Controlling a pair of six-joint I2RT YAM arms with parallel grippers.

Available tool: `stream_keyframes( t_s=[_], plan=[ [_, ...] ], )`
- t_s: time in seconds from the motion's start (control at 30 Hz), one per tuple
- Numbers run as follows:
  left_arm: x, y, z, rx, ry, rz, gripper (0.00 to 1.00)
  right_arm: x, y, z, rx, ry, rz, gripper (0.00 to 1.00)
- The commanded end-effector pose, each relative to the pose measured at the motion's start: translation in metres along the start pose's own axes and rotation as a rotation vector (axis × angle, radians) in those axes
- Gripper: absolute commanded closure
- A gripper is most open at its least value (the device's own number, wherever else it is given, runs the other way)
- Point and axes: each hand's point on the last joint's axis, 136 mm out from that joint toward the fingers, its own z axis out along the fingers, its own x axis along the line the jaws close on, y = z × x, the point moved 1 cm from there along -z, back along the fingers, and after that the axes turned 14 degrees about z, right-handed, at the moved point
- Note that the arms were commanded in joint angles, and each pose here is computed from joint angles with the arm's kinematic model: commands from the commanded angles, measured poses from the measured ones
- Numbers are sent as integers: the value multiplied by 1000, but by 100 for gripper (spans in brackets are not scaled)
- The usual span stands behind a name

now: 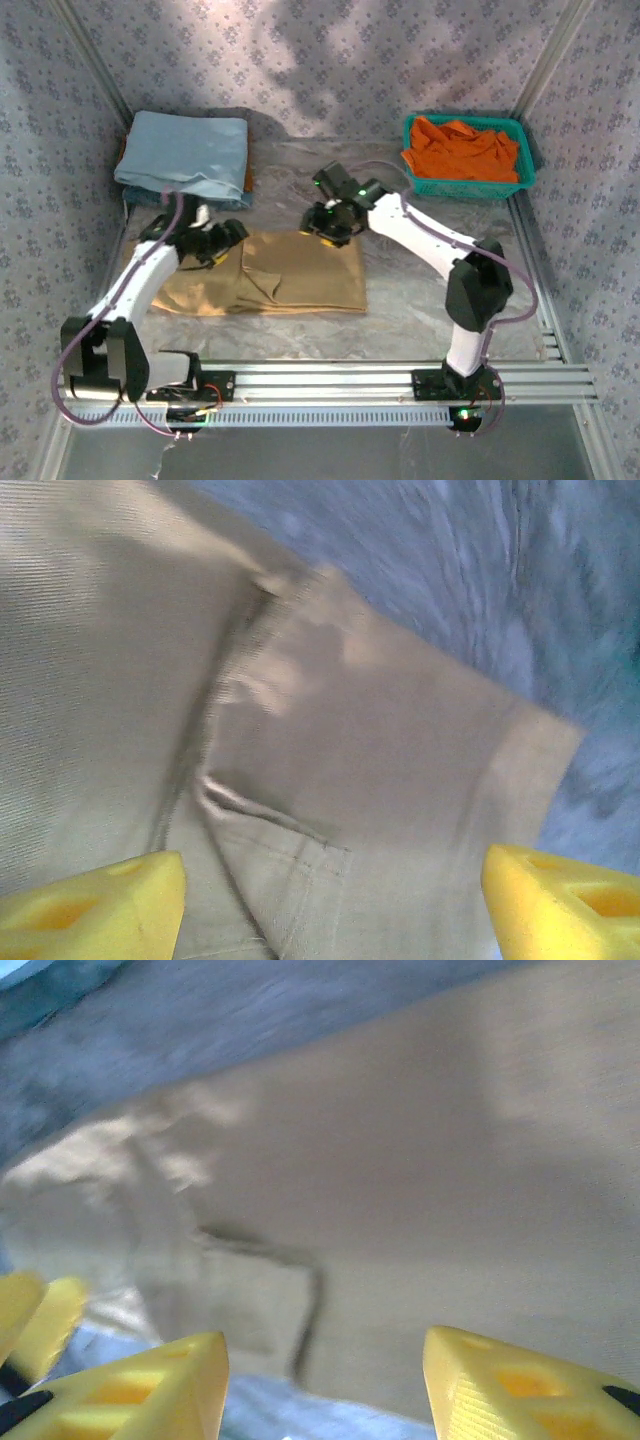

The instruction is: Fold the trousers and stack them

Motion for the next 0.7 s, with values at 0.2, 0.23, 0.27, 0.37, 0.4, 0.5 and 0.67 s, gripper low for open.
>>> stream_keyframes(
  t_s=[0.2,0.23,0.27,0.37,0.4,0.5,0.67],
  plan=[
    [-24,-41,50,200,366,475,24,-101,30,28,25,-259,-102,41],
    [-24,-48,57,225,379,494,27,-103,31,32,31,-262,-108,41],
    [-23,-55,64,248,403,520,29,-103,33,36,37,-263,-111,41],
    [-22,-69,71,291,504,611,33,-106,40,43,53,-250,-95,42],
    [-22,-73,72,302,531,637,35,-106,43,44,57,-241,-89,42],
    [-23,-85,76,324,561,673,45,-110,48,45,62,-230,-80,42],
    [-9,-83,63,287,696,674,76,-111,47,43,69,-206,-81,43]
  ],
)
